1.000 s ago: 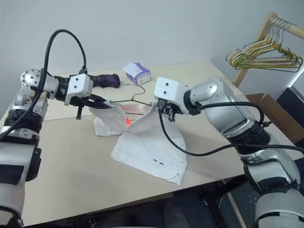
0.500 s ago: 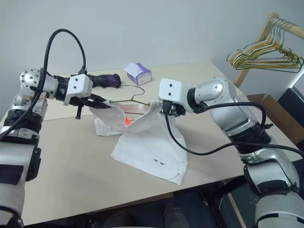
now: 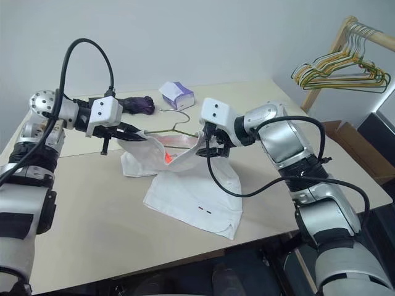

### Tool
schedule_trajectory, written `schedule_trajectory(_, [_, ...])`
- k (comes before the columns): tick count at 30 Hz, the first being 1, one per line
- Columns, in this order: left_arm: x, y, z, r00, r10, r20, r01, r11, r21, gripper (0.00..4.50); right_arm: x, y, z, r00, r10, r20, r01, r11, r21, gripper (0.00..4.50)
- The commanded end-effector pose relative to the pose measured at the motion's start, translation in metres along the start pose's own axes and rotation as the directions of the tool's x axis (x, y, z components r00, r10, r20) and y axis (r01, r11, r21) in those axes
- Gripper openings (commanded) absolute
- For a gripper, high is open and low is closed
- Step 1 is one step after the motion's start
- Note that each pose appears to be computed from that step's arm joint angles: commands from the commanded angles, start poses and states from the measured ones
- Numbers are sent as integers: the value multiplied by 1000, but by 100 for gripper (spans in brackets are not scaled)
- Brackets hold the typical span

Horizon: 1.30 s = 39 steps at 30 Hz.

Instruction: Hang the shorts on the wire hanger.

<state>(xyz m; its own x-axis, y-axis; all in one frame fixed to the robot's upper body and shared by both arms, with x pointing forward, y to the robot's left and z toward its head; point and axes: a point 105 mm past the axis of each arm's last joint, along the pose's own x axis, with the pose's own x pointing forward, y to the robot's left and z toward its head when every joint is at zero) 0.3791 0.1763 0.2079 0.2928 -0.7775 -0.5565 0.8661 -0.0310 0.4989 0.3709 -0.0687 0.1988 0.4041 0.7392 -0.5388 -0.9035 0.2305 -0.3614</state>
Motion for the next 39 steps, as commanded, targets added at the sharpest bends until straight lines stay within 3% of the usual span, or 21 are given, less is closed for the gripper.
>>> schedule_trajectory(1, [-8,10,13,999,43,20,-44,998,54,0,-9,-13,6,998,-58,5,58,998,-1,295])
schedule_trajectory(8, [-7,10,10,999,44,19,-45,998,46,0,-13,-13,2,998,-53,37,51,997,55,42])
schedule_trajectory(10, [-6,9,10,999,38,26,-39,999,36,0,-13,-12,1,998,-50,42,48,997,52,1])
schedule_trajectory(11, [-6,9,11,999,39,36,-40,999,35,0,-13,-11,2,998,-50,46,47,997,56,1])
schedule_trajectory(16, [-8,14,26,988,55,141,-61,997,36,149,-11,-10,3,996,-64,66,58,994,89,0])
schedule_trajectory(20, [-20,20,39,971,88,223,-101,994,45,284,-18,-13,-6,991,-118,60,106,979,175,0])
schedule_trajectory(25, [-33,28,35,938,212,274,-216,976,-16,448,-34,-8,-22,980,-194,53,174,950,258,0])
schedule_trajectory(31, [-41,40,33,871,366,326,-347,930,-117,448,-71,-2,-38,932,-362,-11,341,867,364,0])
schedule_trajectory(36, [-28,25,34,832,370,413,-315,928,-197,448,-125,7,-56,825,-553,-115,529,686,499,0])
schedule_trajectory(39, [-17,19,41,798,393,456,-323,919,-227,448,-151,13,-81,750,-614,-247,633,557,538,0])
